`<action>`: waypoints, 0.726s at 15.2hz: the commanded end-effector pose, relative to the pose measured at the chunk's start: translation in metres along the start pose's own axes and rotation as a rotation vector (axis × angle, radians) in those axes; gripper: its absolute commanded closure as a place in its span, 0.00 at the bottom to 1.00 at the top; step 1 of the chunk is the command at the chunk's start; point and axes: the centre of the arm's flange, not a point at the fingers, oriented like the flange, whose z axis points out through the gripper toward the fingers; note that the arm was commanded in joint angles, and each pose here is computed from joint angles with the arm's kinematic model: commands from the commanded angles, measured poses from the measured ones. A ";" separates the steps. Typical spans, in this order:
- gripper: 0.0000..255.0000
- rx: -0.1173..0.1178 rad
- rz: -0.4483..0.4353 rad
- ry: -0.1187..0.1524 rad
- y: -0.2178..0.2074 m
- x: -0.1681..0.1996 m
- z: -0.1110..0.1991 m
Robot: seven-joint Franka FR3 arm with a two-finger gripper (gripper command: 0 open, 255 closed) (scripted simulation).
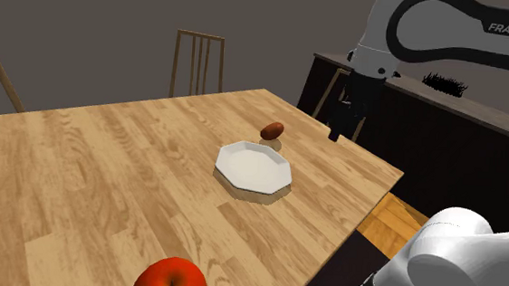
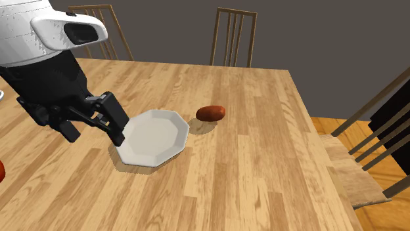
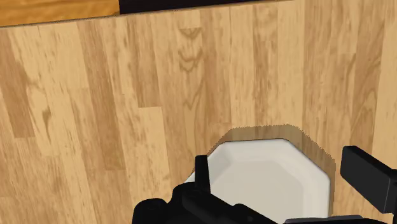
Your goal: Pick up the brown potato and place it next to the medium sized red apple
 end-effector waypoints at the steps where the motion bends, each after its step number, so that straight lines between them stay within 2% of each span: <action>1: 0.00 0.000 0.000 0.000 0.000 0.000 0.000; 11: 0.00 0.063 0.417 -0.015 0.011 0.124 0.043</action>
